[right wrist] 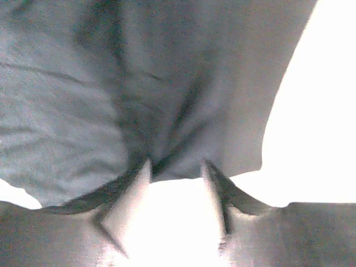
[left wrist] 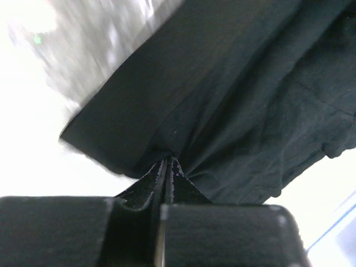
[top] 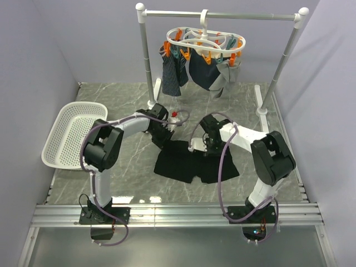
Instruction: Clip the underwear to the hanger
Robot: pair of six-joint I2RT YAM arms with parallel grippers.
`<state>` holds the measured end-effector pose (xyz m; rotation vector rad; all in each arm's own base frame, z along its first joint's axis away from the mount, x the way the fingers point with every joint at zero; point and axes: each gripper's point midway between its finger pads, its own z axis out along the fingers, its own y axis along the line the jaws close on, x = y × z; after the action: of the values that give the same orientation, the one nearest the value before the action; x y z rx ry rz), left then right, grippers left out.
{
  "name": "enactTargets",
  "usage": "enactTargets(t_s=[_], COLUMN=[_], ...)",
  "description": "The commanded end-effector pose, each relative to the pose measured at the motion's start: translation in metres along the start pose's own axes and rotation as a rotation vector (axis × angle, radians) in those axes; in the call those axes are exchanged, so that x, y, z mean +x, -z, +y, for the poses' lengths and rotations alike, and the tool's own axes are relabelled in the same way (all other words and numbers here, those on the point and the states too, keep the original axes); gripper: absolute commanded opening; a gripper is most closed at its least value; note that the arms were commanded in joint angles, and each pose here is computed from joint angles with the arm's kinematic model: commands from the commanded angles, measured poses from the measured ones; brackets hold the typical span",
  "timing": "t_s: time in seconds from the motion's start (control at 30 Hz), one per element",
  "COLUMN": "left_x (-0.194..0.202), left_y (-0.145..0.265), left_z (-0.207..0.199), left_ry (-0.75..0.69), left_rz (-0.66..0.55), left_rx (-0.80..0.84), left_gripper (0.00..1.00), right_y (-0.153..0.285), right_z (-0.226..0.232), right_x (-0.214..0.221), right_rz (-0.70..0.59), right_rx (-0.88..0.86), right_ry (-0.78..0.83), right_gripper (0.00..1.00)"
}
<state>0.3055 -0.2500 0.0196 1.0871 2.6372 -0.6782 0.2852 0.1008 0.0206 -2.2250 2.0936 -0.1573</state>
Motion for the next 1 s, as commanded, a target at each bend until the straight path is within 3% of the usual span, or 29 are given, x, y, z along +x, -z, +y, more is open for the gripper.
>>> enactTargets(t_s=[0.0,0.07,0.13,0.33,0.37,0.4,0.43,0.5,0.57,0.67,0.8,0.9,0.97], left_x=[0.033,0.022,0.001,-0.056,-0.062,-0.077,-0.074,-0.087,-0.095,-0.113,-0.137,-0.162,-0.184], left_y=[0.008,0.016,0.037,0.121,0.135,0.171,0.179,0.226,0.255,0.305,0.319,0.330,0.331], left_z=[-0.013,-0.021,-0.030,-0.053,-0.056,-0.068,-0.068,-0.083,-0.094,-0.101,-0.108,-0.130,-0.138], left_ry=[0.089,0.074,0.052,-0.008,-0.024,-0.102,-0.097,-0.169,-0.207,-0.128,-0.179,-0.341,-0.401], left_rz=[0.072,0.004,-0.093,-0.409,-0.467,-0.607,-0.656,-0.839,-0.938,-1.122,-1.203,-1.288,-1.380], left_rx=[0.016,0.048,0.043,0.073,0.071,0.056,0.038,-0.010,-0.030,-0.071,-0.032,0.055,0.044], left_gripper=[0.07,0.22,0.39,0.64,0.72,0.91,0.99,0.99,0.99,0.99,0.99,0.99,0.93], right_y=[0.053,0.090,0.112,0.193,0.203,0.210,0.233,0.262,0.279,0.307,0.353,0.389,0.396], right_z=[-0.023,-0.025,-0.018,-0.019,-0.022,-0.026,-0.025,-0.024,-0.025,-0.026,-0.046,-0.070,-0.089], right_x=[-0.038,-0.060,-0.076,-0.086,-0.082,-0.083,-0.077,-0.071,-0.065,-0.057,-0.047,-0.032,-0.021], right_rz=[-0.119,-0.246,-0.336,-0.621,-0.648,-0.698,-0.759,-0.862,-0.921,-1.036,-1.230,-1.351,-1.402], right_rx=[0.071,0.121,0.130,0.294,0.334,0.373,0.442,0.531,0.568,0.584,0.595,0.600,0.558], right_ry=[0.089,0.073,0.035,-0.269,-0.316,-0.398,-0.435,-0.512,-0.577,-0.722,-0.838,-0.931,-1.027], right_gripper=[0.52,0.61,0.61,0.67,0.71,0.74,0.79,0.87,0.96,0.98,0.98,0.96,0.91])
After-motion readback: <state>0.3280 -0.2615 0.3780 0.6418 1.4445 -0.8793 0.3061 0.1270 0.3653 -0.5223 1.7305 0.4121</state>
